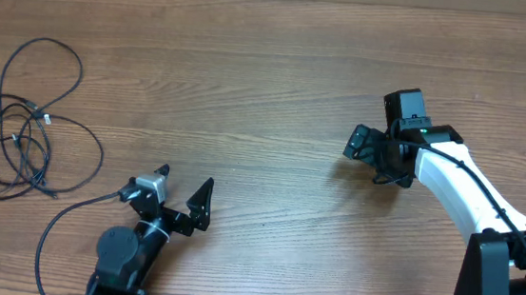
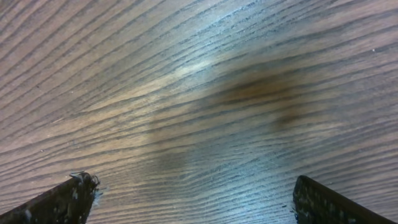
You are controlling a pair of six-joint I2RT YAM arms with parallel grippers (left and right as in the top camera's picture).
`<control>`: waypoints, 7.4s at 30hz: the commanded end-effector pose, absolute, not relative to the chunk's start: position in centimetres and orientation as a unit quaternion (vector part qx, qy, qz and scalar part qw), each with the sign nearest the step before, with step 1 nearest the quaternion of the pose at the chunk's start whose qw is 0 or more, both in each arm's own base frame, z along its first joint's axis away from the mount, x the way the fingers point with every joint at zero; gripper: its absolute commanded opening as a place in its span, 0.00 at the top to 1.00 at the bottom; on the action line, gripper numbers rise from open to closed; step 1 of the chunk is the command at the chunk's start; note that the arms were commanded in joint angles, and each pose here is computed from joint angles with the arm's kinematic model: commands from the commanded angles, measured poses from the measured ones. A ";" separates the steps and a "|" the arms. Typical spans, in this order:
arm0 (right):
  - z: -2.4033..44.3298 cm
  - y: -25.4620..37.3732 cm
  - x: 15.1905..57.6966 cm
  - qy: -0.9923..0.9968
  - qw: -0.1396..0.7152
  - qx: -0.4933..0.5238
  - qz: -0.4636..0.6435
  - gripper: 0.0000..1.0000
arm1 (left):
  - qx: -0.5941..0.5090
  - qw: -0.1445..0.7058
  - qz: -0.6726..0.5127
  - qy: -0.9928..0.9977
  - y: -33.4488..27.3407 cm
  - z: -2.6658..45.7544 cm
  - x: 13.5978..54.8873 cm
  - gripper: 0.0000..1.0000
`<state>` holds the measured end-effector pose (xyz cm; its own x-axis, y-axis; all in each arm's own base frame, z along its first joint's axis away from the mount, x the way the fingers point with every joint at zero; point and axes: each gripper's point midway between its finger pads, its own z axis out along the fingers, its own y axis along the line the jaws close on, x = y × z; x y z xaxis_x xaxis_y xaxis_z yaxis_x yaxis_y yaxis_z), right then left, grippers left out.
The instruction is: Untangle cables
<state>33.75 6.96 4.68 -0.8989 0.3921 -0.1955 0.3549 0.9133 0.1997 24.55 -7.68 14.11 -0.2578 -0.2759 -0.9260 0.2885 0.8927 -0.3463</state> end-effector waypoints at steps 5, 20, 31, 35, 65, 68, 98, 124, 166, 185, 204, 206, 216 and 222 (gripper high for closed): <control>4.4 6.8 33.6 0.971 0.115 0.197 0.074 0.00 | 0.030 0.651 -0.184 0.736 -6.7 15.4 23.7 0.01; 4.4 6.8 33.6 0.971 0.115 0.197 0.074 0.00 | 0.021 0.664 -0.163 0.730 -5.6 15.9 23.9 0.00; 4.4 6.8 33.6 0.971 0.115 0.197 0.074 0.00 | 0.019 0.665 -0.160 0.729 -5.5 15.9 24.0 0.01; 4.4 6.8 33.6 0.971 0.115 0.197 0.074 0.00 | 0.019 0.665 -0.160 0.730 -5.5 15.9 24.0 0.00; 4.4 6.8 33.6 0.971 0.115 0.197 0.074 0.00 | 0.019 0.665 -0.160 0.730 -5.5 15.9 24.0 0.00; 4.3 6.8 33.6 0.971 0.113 0.197 0.074 0.00 | 0.019 0.665 -0.160 0.730 -5.5 15.9 24.0 0.00; 24.2 6.5 31.8 0.888 0.387 0.171 0.180 0.00 | 0.019 0.665 -0.160 0.730 -5.5 15.9 24.0 0.00; 33.1 5.0 23.0 0.811 0.516 0.151 0.228 0.00 | 0.019 0.665 -0.160 0.730 -5.5 15.9 24.0 0.00; 20.9 3.2 13.0 0.849 0.459 0.161 0.207 0.00 | 0.019 0.665 -0.160 0.730 -5.5 15.9 24.0 0.00; 25.8 4.3 18.4 0.730 0.616 0.128 0.269 0.00 | 0.019 0.665 -0.160 0.730 -5.5 15.9 24.0 0.01; 18.4 5.3 24.1 0.683 0.662 0.117 0.286 0.00 | 0.019 0.665 -0.160 0.730 -5.5 15.9 24.0 0.00; 17.4 5.4 24.1 0.698 0.648 0.120 0.281 0.00 | 0.019 0.665 -0.160 0.730 -5.5 15.9 24.0 0.00; 17.0 5.4 24.1 0.704 0.642 0.121 0.279 0.00 | 0.019 0.665 -0.160 0.730 -5.5 15.9 24.0 0.01; 17.0 5.4 24.1 0.704 0.642 0.121 0.279 0.00 | 0.019 0.665 -0.160 0.730 -5.5 15.9 24.0 0.00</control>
